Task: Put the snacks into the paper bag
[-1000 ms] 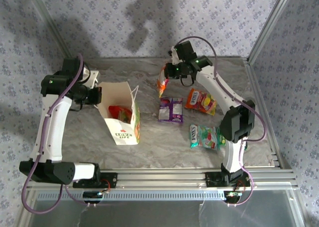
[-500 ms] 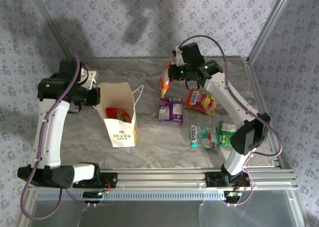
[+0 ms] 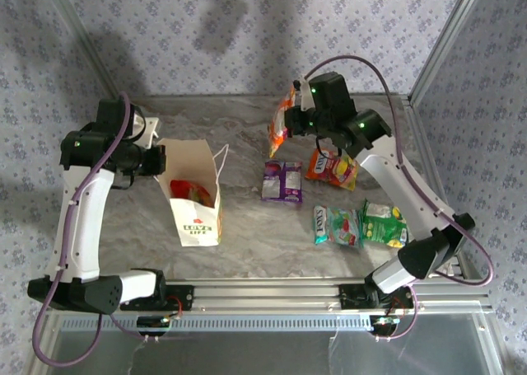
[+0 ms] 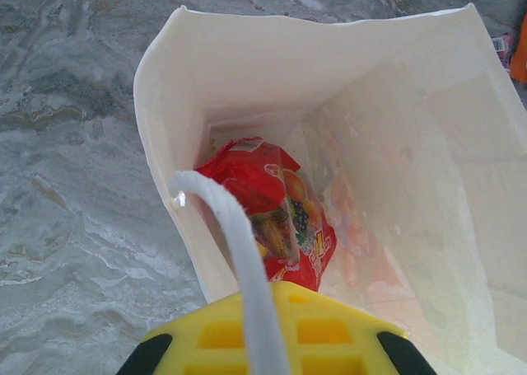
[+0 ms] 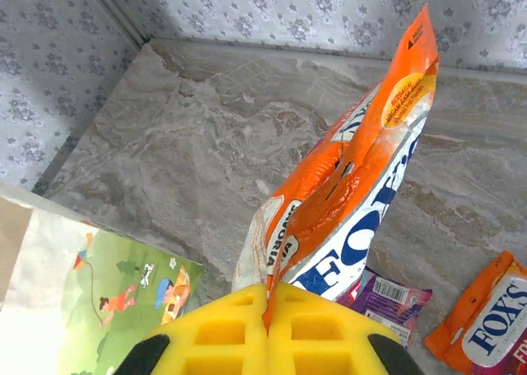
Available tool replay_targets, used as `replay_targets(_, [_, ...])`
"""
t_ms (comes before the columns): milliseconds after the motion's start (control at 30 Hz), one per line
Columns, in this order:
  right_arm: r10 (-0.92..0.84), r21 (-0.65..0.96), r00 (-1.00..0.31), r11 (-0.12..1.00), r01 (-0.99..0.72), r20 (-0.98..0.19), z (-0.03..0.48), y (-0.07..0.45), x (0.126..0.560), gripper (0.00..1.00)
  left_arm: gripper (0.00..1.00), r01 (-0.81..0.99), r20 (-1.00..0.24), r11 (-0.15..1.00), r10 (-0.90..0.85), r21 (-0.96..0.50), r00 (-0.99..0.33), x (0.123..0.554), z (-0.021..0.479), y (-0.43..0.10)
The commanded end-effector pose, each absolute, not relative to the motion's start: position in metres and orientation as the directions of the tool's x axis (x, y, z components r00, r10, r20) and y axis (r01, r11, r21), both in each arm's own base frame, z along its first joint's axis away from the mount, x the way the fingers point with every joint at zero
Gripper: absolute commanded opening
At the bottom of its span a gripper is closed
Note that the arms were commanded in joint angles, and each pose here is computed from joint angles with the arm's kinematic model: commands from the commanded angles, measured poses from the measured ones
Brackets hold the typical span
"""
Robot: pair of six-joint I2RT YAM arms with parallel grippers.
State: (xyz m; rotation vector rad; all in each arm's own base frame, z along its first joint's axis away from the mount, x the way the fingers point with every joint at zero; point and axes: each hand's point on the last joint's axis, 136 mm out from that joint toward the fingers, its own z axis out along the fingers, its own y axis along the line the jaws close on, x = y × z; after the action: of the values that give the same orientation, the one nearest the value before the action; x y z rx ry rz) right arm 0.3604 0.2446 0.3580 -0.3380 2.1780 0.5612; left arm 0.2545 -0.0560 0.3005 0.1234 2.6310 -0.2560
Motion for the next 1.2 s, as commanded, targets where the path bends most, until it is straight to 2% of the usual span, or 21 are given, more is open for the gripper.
replay_targets(0, [-0.044, 0.244, -0.548, 0.864, -0.441, -0.835, 0.378, 0.242, 0.356, 0.00, 0.06, 0.146, -0.533, 0.974, 0.030, -0.176, -0.846, 0.248, 0.321, -0.059])
replay_targets(467, [-0.071, 0.198, -0.409, 0.791, -0.578, -0.910, 0.441, 0.271, 0.329, 0.00, 0.08, 0.152, -0.528, 0.974, 0.043, -0.166, -0.848, 0.242, 0.313, -0.058])
replay_targets(733, [-0.077, 0.149, -0.306, 0.746, -0.649, -0.949, 0.484, 0.291, 0.325, 0.00, 0.13, 0.146, -0.519, 0.976, 0.042, -0.161, -0.854, 0.237, 0.304, -0.056])
replay_targets(1167, [-0.066, 0.115, -0.175, 0.526, -0.843, -0.982, 0.540, 0.359, 0.287, 0.00, 0.18, 0.125, -0.536, 0.983, 0.033, -0.136, -0.844, 0.225, 0.306, -0.049])
